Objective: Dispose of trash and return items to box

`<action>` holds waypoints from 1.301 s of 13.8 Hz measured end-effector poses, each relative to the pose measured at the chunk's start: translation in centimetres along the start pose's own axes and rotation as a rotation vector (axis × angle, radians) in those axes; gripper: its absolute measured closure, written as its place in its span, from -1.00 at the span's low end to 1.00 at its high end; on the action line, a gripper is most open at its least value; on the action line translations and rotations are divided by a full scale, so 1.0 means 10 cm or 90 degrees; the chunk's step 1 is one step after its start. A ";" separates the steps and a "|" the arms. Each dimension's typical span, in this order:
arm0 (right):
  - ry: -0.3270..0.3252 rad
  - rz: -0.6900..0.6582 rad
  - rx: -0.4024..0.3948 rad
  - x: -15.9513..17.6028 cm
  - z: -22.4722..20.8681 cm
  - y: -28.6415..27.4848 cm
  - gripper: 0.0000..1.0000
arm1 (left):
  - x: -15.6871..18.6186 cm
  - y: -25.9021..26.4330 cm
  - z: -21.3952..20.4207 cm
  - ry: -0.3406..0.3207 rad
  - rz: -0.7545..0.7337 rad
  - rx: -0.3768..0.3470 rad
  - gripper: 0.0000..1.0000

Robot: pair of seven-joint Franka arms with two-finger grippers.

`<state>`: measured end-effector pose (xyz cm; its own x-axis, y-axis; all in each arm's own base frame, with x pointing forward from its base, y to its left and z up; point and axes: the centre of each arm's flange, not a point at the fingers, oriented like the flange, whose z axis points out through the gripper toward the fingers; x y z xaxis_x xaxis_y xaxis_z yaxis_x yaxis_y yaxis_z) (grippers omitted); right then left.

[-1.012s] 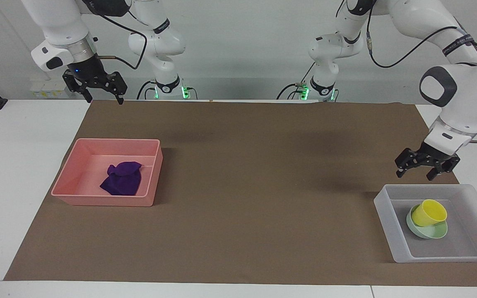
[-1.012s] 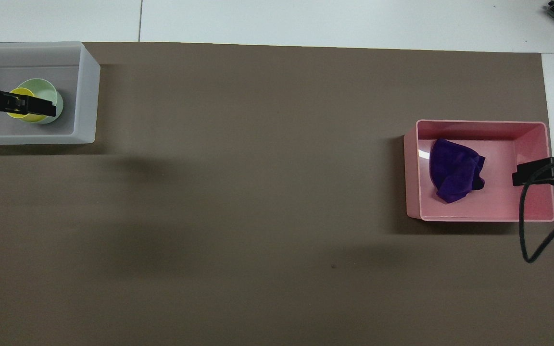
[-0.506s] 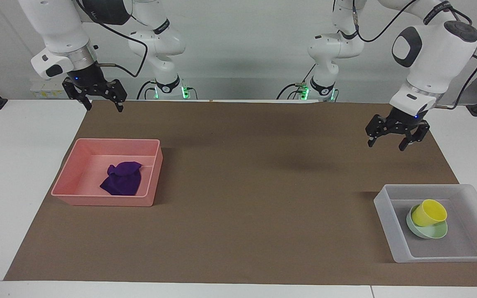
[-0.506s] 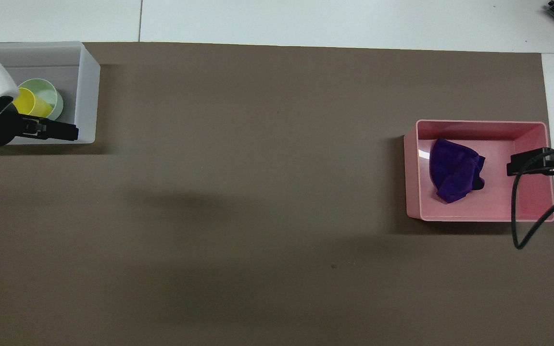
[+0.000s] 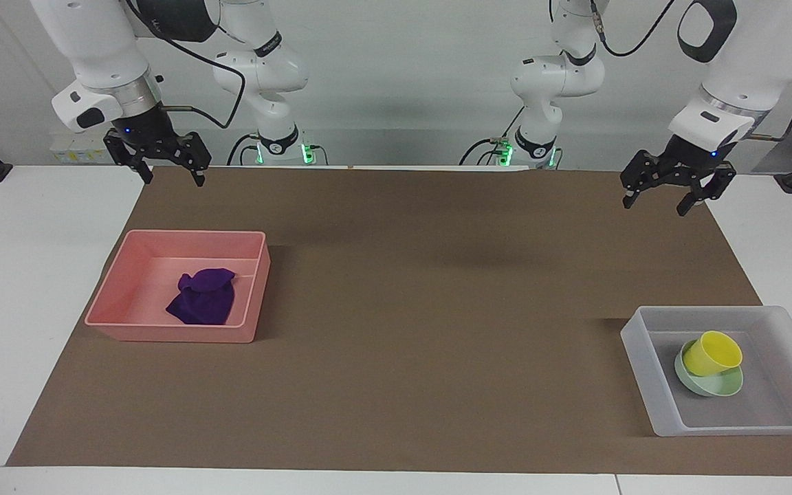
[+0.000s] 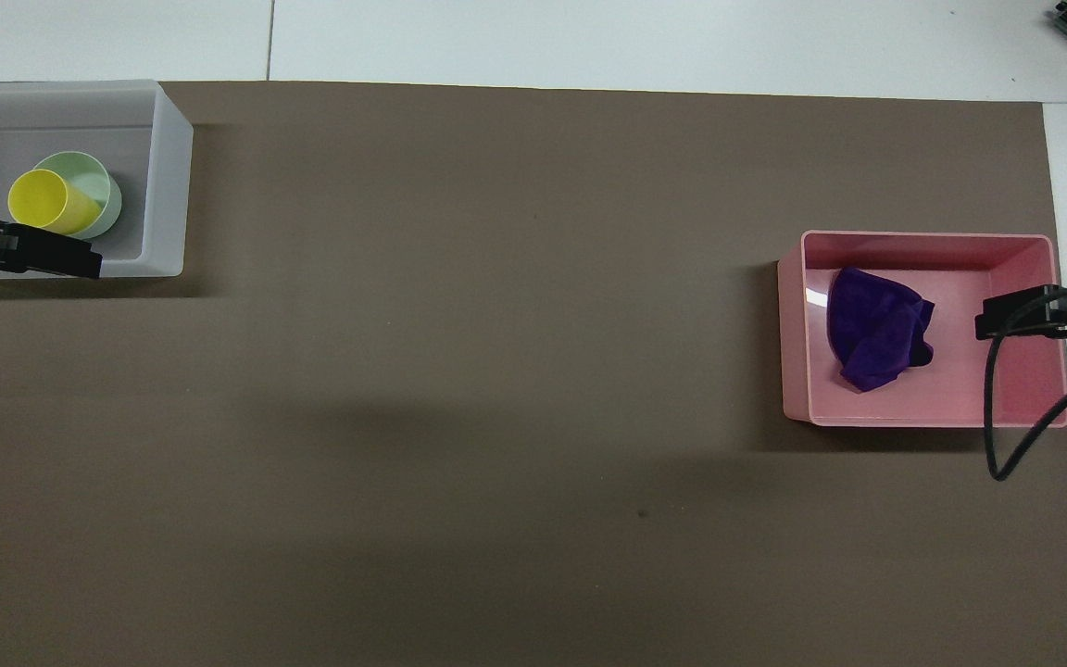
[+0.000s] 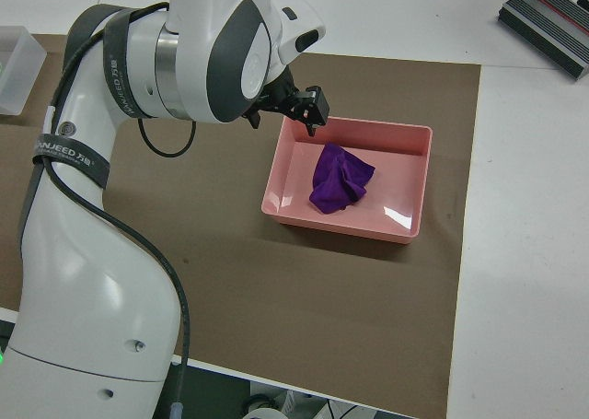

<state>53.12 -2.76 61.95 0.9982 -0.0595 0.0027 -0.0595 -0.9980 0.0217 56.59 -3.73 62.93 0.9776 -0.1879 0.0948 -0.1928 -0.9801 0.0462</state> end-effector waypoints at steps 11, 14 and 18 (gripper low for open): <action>0.002 0.000 0.000 0.00 0.00 0.00 -1.00 | -0.16 0.03 0.23 -0.056 0.001 -0.005 -1.00; 0.002 0.000 0.000 0.00 0.00 0.00 -1.00 | -0.21 0.01 0.29 -0.065 -0.003 -0.003 -1.00; 0.002 0.000 0.000 0.00 0.00 0.00 -1.00 | -0.26 -0.01 0.26 -0.071 -0.005 -0.003 -1.00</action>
<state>53.17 -2.79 61.91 0.9982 -0.0600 0.0060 -0.0601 -0.9980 0.0216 54.23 -3.34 60.09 0.9824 -0.1862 -0.0166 -0.1851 -0.9814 0.0507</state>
